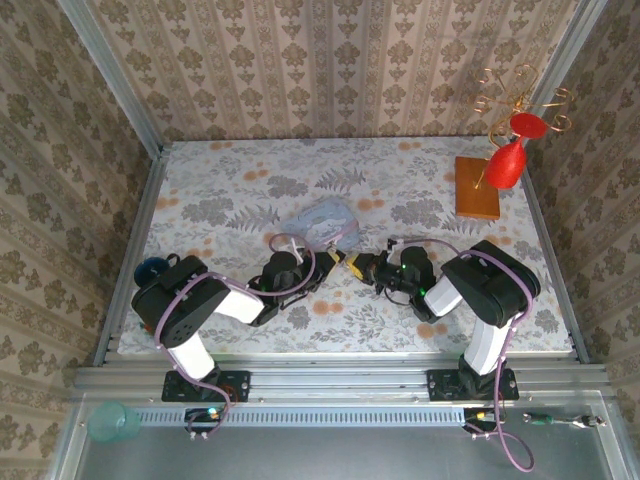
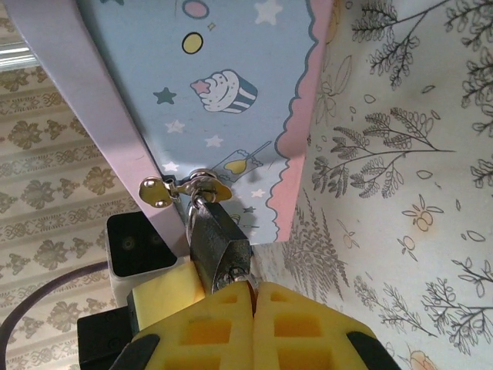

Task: Unlock a padlock with a key

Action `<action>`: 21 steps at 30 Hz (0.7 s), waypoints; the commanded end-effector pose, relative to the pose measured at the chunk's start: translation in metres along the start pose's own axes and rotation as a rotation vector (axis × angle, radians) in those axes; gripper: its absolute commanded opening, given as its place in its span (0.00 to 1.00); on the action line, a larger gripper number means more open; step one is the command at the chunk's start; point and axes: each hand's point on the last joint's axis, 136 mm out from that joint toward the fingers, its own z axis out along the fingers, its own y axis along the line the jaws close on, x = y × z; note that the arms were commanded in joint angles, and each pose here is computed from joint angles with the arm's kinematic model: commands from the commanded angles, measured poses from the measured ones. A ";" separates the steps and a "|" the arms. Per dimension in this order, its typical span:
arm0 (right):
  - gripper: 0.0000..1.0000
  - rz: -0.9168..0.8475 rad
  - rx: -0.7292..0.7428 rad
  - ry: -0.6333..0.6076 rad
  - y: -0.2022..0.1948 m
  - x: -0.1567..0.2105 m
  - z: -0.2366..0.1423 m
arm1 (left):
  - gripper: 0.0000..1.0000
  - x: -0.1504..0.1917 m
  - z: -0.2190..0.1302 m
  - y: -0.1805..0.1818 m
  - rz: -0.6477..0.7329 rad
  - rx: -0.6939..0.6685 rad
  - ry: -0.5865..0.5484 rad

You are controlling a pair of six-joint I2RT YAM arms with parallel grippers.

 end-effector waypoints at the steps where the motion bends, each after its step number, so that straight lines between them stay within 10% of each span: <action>1: 0.00 -0.047 -0.070 0.082 0.026 0.020 0.012 | 0.00 0.036 0.008 -0.046 0.032 0.154 0.160; 10: 0.00 -0.040 0.004 0.076 -0.003 0.025 0.008 | 0.01 0.031 0.005 -0.011 0.085 0.007 0.141; 21: 0.00 -0.038 0.059 0.086 -0.024 0.052 0.017 | 0.39 0.010 -0.013 0.028 0.127 -0.127 0.048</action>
